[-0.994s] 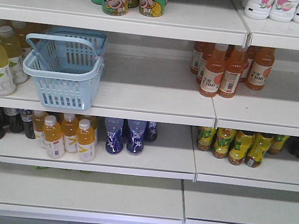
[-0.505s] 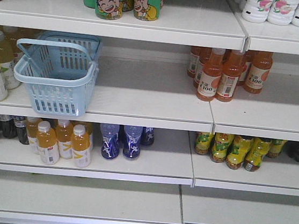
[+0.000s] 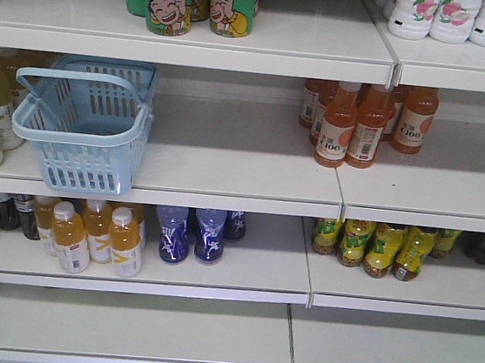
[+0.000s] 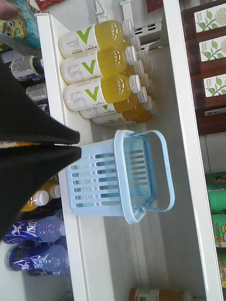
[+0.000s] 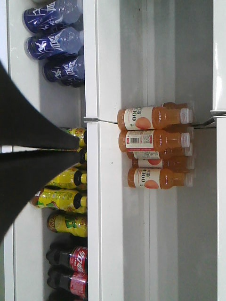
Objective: Place coke in basket with both arms
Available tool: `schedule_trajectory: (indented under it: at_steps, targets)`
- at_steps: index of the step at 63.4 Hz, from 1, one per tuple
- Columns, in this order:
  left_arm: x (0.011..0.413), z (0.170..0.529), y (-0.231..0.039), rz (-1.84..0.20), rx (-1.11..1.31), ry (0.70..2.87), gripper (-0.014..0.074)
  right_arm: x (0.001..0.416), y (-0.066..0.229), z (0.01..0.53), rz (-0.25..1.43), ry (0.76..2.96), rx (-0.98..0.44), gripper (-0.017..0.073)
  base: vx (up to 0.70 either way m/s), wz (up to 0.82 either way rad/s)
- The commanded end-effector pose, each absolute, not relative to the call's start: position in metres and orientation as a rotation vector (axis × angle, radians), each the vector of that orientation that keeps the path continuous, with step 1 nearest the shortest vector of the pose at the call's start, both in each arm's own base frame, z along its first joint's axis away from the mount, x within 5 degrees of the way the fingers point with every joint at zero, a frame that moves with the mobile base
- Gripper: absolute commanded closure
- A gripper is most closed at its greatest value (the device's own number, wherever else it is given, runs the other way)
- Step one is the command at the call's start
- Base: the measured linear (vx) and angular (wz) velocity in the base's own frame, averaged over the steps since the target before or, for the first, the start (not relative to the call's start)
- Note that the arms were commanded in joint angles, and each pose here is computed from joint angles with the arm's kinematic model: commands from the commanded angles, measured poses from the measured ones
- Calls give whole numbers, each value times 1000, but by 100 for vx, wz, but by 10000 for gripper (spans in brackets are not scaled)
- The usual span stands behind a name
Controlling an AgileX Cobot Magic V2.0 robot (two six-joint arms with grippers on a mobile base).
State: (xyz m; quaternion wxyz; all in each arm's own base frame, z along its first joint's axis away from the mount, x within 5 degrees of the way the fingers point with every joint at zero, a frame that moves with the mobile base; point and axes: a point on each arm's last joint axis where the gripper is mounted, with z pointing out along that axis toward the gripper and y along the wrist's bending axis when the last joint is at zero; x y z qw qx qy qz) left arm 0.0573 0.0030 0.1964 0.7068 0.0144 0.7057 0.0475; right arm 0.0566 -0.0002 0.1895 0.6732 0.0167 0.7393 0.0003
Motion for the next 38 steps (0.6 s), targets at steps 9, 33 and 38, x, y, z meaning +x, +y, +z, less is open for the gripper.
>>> schedule_trajectory:
  at_steps: [9, 33, 38]
  targets:
    - [56, 202, 2, 93, 41, 1482, 600, 56, -1, 192, -13, 1592, 39, 564, 1, 0]
    - [56, 202, 2, 93, 41, 1482, 600, 56, -1, 192, -13, 1592, 39, 564, 0, 0]
    - [56, 202, 2, 93, 41, 1482, 600, 56, -1, 192, -13, 1592, 39, 564, 0, 0]
